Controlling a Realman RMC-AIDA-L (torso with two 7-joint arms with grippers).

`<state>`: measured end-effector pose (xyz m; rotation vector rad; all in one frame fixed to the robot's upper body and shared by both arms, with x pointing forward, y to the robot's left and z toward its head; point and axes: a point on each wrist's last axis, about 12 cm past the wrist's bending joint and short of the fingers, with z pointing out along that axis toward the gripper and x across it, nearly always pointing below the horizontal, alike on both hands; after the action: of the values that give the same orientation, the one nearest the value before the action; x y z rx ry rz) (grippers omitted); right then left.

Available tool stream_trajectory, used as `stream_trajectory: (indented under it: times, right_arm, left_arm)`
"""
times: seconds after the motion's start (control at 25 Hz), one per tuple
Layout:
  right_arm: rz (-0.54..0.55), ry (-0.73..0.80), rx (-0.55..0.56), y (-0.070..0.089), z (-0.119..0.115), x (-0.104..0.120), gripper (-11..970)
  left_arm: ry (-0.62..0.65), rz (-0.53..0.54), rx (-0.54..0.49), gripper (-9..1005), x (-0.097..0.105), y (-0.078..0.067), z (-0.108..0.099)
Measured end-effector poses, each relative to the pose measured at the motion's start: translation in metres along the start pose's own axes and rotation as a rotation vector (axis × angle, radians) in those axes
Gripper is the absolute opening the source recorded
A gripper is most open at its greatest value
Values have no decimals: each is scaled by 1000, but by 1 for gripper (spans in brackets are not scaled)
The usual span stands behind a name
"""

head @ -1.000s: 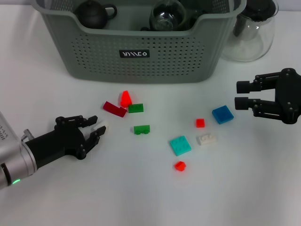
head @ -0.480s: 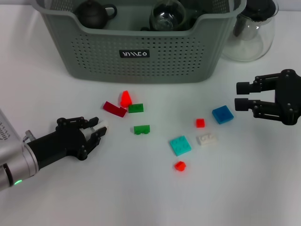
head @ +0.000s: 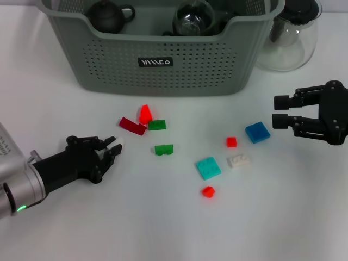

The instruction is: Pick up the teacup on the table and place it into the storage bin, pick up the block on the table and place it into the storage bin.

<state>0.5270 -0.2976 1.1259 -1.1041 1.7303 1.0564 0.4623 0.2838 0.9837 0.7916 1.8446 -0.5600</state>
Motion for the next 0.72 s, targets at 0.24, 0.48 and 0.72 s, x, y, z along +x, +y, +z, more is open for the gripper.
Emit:
stream_trajectory:
  times: [0.24, 0.48, 0.72]
  right_arm:
    - [0, 0, 0, 0, 0, 0, 413]
    - [0, 2, 1, 0, -1, 0, 413]
    - [0, 1, 1, 0, -1, 0, 413]
  left_arm:
    - [-37, -47, 25, 164, -7, 5, -10]
    - [-106, -134, 95, 155, -27, 15, -32]
    - [-287, -233, 272, 169, -70, 25, -59]
